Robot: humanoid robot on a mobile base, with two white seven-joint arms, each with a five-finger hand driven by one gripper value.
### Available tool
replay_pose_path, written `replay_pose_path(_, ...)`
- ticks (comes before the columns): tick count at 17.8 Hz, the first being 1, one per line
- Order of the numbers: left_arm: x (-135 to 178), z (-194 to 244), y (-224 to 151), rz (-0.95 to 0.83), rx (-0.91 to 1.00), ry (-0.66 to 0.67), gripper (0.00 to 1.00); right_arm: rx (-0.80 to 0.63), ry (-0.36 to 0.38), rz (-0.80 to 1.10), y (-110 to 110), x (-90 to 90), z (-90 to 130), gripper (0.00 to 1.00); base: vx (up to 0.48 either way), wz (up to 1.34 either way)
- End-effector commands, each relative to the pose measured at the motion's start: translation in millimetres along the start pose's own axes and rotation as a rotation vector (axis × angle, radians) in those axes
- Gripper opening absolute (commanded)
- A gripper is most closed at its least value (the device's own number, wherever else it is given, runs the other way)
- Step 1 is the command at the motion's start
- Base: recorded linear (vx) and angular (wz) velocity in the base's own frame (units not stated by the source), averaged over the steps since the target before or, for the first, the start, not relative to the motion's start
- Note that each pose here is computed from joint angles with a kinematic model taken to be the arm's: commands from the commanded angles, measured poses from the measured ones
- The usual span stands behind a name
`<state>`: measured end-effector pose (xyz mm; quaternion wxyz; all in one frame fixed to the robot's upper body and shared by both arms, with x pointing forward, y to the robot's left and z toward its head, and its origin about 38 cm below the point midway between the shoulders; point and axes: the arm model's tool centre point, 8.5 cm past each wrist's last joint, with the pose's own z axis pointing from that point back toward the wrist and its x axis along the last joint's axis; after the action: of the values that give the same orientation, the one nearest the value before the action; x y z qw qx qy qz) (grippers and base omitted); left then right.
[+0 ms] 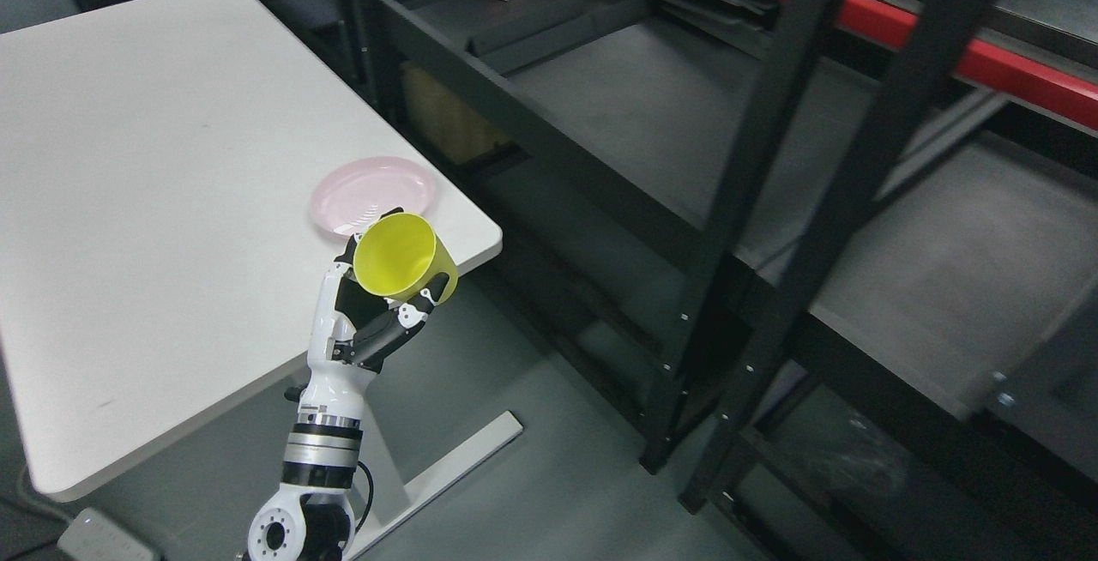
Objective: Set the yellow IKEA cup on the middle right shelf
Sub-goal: 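Lift the yellow cup with the left hand while turning toward the shelf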
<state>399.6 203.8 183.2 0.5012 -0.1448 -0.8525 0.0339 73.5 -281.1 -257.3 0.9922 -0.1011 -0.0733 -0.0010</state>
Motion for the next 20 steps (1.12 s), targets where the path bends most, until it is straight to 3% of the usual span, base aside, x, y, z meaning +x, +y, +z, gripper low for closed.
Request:
replay_pose_path(1, 16.6, -2.4, -0.2, -0.016, -0.018, -0.057, 0.00, -0.013, 0.015, -0.003, -9.8, -9.1, -0.5, 0.99, -0.262, -1.12)
replay_pose_path(11, 15.0, -2.1, -14.3, 0.000, -0.054, -0.072, 0.00, -0.013, 0.015, -0.003, -9.8, -9.1, -0.5, 0.99, -0.185, -1.13)
replay_pose_path(20, 12.6, -0.3, -39.8, 0.030, -0.119, -0.099, 0.00, -0.013, 0.015, -0.003, -9.8, -9.1, -0.5, 0.99, 0.000, -0.24)
